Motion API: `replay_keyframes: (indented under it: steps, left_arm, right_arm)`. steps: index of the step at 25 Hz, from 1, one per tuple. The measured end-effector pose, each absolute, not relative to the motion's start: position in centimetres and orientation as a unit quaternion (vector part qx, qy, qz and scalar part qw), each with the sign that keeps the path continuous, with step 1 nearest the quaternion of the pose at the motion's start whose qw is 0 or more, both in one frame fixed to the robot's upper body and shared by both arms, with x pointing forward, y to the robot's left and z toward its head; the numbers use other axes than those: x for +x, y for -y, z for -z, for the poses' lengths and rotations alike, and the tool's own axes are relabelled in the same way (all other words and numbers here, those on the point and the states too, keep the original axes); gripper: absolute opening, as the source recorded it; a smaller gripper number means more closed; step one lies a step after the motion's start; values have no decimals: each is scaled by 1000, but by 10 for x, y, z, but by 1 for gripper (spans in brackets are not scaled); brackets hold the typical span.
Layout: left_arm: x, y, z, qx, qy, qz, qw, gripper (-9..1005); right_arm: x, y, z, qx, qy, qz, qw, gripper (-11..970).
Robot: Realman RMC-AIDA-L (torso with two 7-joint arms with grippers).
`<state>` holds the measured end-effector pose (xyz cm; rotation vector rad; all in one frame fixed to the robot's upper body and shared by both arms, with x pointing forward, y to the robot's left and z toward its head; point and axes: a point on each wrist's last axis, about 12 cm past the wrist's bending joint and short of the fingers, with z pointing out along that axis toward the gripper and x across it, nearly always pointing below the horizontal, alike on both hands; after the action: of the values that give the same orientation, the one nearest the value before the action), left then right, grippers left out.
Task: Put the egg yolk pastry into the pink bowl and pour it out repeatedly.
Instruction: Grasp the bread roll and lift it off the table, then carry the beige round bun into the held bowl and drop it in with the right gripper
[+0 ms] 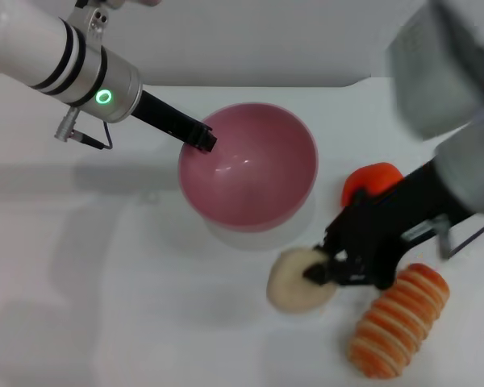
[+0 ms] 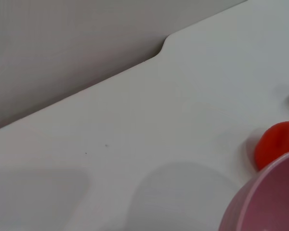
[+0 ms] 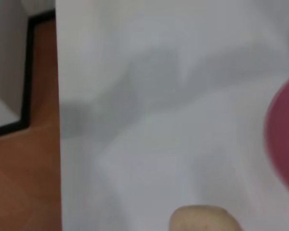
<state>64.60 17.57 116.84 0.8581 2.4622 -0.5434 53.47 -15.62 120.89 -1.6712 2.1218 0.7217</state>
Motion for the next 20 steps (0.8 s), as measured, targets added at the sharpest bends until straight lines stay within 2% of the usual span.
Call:
replay_keyframes:
  steps: [6,9,13,20]
  left_arm:
    - [646,-173,-1169,314,-897,200,237,35]
    - [645,-170,-1169,315,-896,204,235,35]
    - [644,-167,-1168,318,-895,208,233,35]
    - [643,-162,-1168,321,-894,211,232,35]
  right_arm:
    - [518,182,-1281,-580,-721,-230,301,137]
    - [516,195,-1305,-553,-712,-212,376,113]
    - [527,201,-1306,-526,-704,-213,427,113]
    - [556,193,-1266,-501,-717,-250,415,113]
